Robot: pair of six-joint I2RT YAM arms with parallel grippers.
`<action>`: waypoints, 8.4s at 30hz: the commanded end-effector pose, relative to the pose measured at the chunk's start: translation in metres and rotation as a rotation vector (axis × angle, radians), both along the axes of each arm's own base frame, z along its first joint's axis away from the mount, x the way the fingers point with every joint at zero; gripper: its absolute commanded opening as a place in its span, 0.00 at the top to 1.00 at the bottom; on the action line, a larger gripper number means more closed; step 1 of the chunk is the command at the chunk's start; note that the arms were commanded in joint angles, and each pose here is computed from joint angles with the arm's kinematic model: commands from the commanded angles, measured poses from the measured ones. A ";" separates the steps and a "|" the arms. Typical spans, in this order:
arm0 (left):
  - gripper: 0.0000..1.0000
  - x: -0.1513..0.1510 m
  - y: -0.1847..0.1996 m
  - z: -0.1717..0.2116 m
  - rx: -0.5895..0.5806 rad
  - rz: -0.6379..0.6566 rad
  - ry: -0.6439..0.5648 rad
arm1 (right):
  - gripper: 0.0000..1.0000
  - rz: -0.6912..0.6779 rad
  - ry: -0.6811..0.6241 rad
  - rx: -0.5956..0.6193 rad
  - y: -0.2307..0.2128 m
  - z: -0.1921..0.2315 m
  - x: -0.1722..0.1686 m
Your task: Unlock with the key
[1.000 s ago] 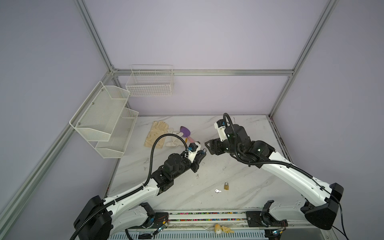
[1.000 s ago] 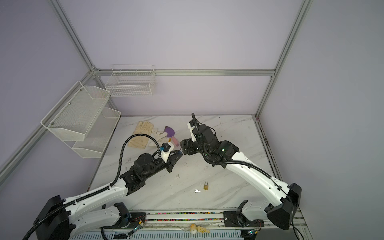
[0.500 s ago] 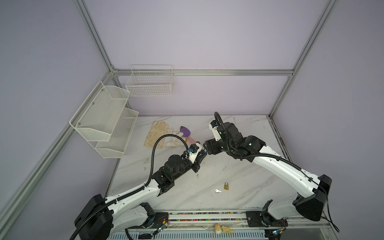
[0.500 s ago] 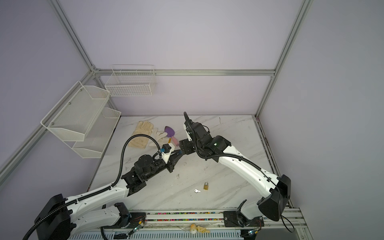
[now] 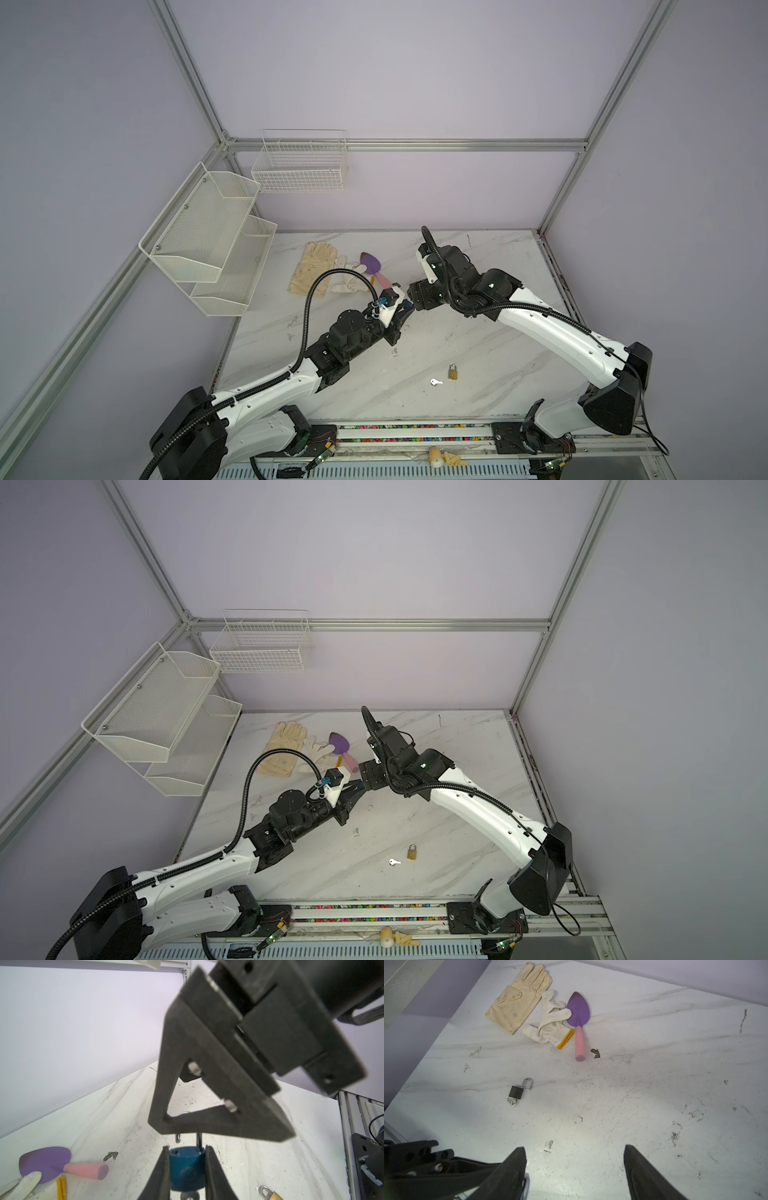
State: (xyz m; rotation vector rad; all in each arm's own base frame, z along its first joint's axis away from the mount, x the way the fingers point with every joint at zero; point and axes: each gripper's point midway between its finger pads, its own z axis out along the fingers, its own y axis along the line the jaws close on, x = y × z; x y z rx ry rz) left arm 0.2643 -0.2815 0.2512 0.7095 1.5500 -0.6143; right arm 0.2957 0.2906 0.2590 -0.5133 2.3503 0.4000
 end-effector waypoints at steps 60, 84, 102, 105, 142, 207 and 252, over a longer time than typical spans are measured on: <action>1.00 -0.001 0.003 0.003 -0.031 0.024 -0.081 | 0.19 0.099 0.139 -0.040 -0.022 -0.019 -0.020; 1.00 0.027 0.048 -0.105 0.086 0.545 0.691 | 0.20 -0.190 0.140 0.066 -0.056 -0.052 -0.022; 1.00 0.054 0.049 -0.195 0.272 0.796 0.913 | 0.21 -0.254 0.168 0.082 -0.063 -0.079 -0.025; 1.00 0.056 0.047 -0.203 0.263 0.794 0.940 | 0.20 -0.248 0.170 0.073 -0.062 -0.081 -0.024; 0.43 0.021 0.060 -0.091 0.011 0.580 0.862 | 0.25 -0.404 0.266 0.154 -0.040 -0.102 -0.060; 0.42 -0.010 0.077 -0.074 -0.122 0.477 0.796 | 0.47 -0.686 0.531 0.158 -0.029 -0.227 -0.131; 0.42 -0.009 0.096 -0.073 -0.130 0.548 0.776 | 0.41 -0.414 0.516 -0.002 0.007 -0.244 -0.099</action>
